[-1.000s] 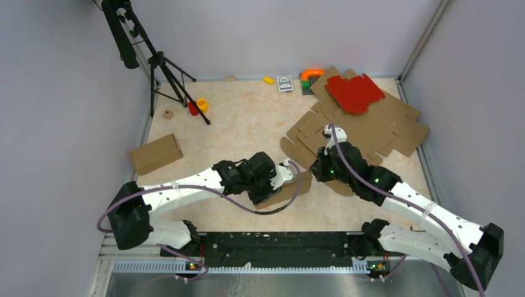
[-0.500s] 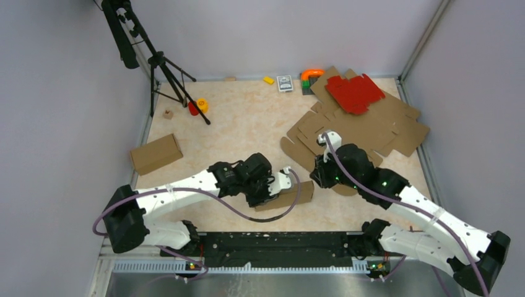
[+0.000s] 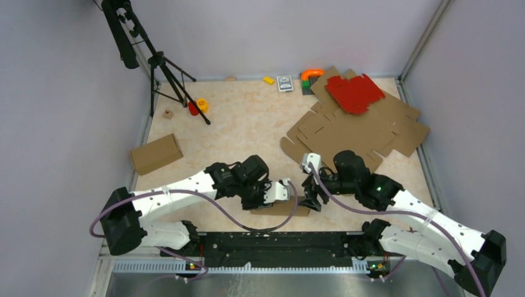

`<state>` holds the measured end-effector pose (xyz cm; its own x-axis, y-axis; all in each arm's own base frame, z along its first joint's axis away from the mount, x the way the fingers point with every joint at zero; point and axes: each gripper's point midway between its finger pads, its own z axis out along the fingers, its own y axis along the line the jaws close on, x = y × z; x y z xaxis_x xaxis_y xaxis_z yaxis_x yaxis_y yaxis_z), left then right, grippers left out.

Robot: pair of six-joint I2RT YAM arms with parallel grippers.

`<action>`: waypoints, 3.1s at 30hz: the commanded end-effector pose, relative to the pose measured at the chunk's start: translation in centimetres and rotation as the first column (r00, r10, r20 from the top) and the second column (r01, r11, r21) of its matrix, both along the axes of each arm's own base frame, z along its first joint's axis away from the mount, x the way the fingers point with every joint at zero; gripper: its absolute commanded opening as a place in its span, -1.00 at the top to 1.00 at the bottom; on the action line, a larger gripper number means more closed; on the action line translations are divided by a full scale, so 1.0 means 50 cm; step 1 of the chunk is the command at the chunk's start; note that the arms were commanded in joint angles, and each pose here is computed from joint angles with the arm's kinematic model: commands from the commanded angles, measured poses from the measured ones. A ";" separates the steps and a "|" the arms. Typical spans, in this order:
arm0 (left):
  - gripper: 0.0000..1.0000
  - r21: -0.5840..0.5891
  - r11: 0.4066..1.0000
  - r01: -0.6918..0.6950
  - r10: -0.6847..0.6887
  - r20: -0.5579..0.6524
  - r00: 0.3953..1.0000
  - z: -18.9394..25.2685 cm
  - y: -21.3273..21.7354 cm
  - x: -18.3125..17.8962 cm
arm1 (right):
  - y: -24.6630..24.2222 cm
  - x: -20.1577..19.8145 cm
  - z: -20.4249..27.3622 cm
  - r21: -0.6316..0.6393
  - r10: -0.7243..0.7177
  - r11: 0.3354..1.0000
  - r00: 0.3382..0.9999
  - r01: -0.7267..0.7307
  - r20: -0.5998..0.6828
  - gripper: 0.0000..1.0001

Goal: Fold the paper box

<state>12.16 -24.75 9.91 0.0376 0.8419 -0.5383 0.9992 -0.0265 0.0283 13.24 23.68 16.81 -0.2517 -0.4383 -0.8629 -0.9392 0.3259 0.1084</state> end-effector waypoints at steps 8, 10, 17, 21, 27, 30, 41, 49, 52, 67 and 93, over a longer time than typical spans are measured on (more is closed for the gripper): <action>0.56 -0.005 0.998 0.056 -0.056 -0.026 0.998 0.001 -0.017 -0.007 | 0.079 -0.050 -0.039 0.052 0.321 0.945 0.947 -0.322 0.029 -0.26; 0.56 -0.003 0.999 0.049 -0.049 -0.026 0.998 0.000 -0.016 -0.006 | 0.080 -0.058 -0.063 0.044 0.332 0.942 0.943 -0.332 0.015 -0.24; 0.43 -0.016 1.000 0.013 -0.013 0.001 1.000 0.005 -0.016 0.004 | 0.084 -0.059 -0.096 0.011 0.311 0.950 0.950 -0.311 0.009 -0.12; 0.43 -0.038 0.999 -0.018 0.020 0.043 0.999 0.018 -0.015 0.017 | 0.100 -0.060 -0.103 0.015 0.318 0.948 0.948 -0.317 -0.008 -0.06; 0.47 -0.007 0.999 -0.045 0.046 0.083 0.996 0.013 0.015 0.023 | 0.122 -0.039 -0.119 0.070 0.245 0.967 0.969 -0.247 0.028 0.08; 0.46 0.009 0.998 -0.062 0.061 0.100 0.993 0.005 0.027 0.027 | 0.133 -0.043 -0.119 0.094 0.238 0.965 0.969 -0.243 0.061 0.05; -0.22 -0.102 0.989 -0.111 0.124 0.125 0.984 0.055 0.010 0.035 | 0.119 -0.036 -0.149 0.025 0.213 0.976 0.974 -0.215 0.071 0.51; -0.40 -0.194 0.965 -0.176 0.204 0.133 0.970 0.116 0.017 0.035 | 0.120 -0.032 -0.143 0.015 0.205 0.978 0.976 -0.207 0.067 0.63; -0.43 -0.244 0.949 -0.199 0.233 0.120 0.965 0.144 0.022 0.027 | 0.120 -0.028 -0.141 0.016 0.198 0.980 0.977 -0.200 0.073 0.63; 0.78 -0.509 0.281 -0.814 0.870 -0.224 0.440 0.312 0.140 0.105 | 0.118 -0.026 -0.136 0.016 0.191 0.981 0.979 -0.193 0.078 0.63; 1.00 -0.001 0.252 -0.968 0.837 -0.502 0.219 0.044 0.106 0.026 | 0.136 -0.014 -0.132 0.029 0.170 0.985 0.983 -0.172 0.066 0.63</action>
<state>14.49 -19.39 14.86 -0.8281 -0.0364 -0.5594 0.2722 0.8463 -0.4579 13.16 30.99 12.06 -0.0890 -0.3830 -0.9194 -0.9867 0.1599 0.0288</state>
